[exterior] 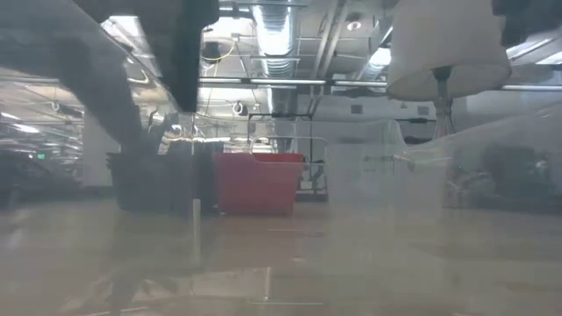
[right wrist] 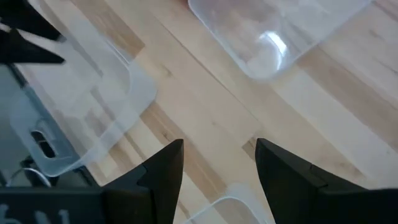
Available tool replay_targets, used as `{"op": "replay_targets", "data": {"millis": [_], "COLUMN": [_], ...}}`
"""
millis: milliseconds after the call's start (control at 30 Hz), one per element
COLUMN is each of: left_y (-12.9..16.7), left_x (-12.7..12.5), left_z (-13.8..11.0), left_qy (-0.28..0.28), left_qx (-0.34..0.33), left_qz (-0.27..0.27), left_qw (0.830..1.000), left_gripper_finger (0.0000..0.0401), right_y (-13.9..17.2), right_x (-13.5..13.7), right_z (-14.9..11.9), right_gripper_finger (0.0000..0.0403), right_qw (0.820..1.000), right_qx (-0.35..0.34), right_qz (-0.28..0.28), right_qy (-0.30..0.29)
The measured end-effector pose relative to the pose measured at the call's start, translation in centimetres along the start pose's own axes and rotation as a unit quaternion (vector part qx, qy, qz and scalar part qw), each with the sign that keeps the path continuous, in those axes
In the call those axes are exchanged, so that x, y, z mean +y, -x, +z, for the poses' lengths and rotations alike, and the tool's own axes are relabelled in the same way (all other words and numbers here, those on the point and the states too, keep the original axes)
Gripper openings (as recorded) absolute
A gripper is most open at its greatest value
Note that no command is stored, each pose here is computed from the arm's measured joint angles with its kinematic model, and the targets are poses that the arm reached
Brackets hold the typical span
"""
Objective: Stack baskets by color
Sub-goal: Stack the left transparent bin on top of the top transparent bin
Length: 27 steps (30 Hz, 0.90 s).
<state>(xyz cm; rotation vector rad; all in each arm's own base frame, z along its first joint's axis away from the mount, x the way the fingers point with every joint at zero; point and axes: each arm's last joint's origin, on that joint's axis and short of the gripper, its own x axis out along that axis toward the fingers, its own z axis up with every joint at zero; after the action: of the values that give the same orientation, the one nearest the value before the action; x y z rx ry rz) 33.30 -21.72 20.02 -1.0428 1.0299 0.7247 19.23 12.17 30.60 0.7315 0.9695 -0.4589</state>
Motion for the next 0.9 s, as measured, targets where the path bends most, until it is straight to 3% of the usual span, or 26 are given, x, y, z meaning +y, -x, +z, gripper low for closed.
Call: {"op": "replay_targets", "data": {"millis": [133, 500, 733, 900], "left_y": [-0.1, -1.3, -0.7, 1.0], "left_x": [0.0, -0.2, -0.5, -2.0], "left_z": [0.4, 0.1, 1.1, 2.7], "left_qy": [0.017, 0.017, 0.042, 0.026], "left_qx": [0.0, 0.025, 0.006, -0.008], "left_qz": [0.002, 0.009, 0.004, -0.008], "left_qw": [1.0, 0.999, 0.999, 1.0], "left_gripper_finger": [0.0161, 0.001, 0.0, 0.0], "right_y": [-1.0, -1.2, -1.0, -0.7], "right_x": [0.6, 1.2, 1.2, 1.1], "right_z": [-0.8, -2.4, -3.0, -3.9], "right_gripper_finger": [0.0221, 0.0221, 0.0221, 0.0221], "right_qw": [1.0, 1.0, 0.999, 0.999], "right_qx": [0.009, 0.021, 0.023, 0.026], "right_qz": [-0.015, -0.017, -0.015, -0.018], "right_qy": [0.002, -0.004, -0.017, -0.038]}}
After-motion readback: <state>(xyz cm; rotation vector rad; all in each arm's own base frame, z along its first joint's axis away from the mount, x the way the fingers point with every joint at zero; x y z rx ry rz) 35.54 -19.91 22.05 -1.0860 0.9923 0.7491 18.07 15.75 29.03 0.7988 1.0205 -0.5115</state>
